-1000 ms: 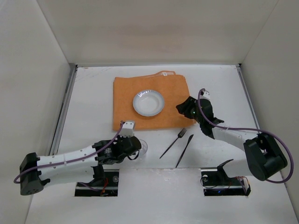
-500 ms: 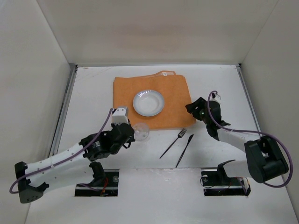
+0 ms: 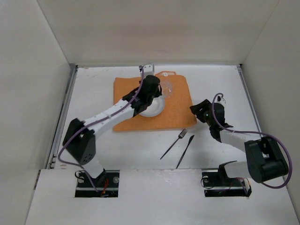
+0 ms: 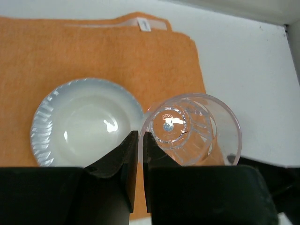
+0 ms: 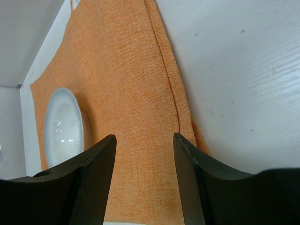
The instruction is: Set the dinner table for one person
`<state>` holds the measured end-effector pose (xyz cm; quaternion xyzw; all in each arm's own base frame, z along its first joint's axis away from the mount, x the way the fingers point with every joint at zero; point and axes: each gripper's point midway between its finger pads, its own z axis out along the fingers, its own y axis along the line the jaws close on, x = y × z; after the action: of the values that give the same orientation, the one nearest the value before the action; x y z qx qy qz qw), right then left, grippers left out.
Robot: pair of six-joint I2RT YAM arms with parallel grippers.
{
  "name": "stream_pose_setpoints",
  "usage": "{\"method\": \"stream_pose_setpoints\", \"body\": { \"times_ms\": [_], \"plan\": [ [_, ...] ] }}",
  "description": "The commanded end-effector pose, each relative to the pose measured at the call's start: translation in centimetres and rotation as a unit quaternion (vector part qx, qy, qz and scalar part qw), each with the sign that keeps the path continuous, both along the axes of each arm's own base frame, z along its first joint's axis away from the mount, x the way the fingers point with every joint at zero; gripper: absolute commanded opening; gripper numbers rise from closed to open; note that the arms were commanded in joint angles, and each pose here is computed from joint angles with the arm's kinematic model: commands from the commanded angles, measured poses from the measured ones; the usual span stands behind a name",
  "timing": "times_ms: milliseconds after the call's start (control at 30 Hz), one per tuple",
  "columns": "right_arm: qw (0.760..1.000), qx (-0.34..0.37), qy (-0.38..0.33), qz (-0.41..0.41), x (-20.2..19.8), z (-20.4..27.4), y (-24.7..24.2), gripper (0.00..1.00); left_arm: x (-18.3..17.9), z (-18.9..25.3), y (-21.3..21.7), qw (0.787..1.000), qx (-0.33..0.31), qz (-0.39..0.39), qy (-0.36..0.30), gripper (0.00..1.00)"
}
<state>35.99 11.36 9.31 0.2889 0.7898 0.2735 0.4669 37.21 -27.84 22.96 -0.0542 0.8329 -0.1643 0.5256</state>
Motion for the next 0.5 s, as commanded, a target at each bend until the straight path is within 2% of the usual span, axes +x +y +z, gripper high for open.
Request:
{"method": "stream_pose_setpoints", "body": {
  "times_ms": [0,200,467],
  "plan": [
    [0.999,0.018,-0.046,0.001,0.8,2.5,0.3,0.58,4.9,3.7,-2.8,0.998,-0.038,-0.016,-0.055,0.04],
    [0.999,0.019,-0.045,0.003,0.8,2.5,0.4,0.58,10.7,2.6,-6.7,0.997,-0.048,-0.022,-0.051,0.04],
    [0.998,0.019,-0.057,0.001,0.6,3.3,0.0,0.58,13.8,-0.5,-9.2,0.998,-0.053,-0.026,-0.029,0.04]
  ]
}}
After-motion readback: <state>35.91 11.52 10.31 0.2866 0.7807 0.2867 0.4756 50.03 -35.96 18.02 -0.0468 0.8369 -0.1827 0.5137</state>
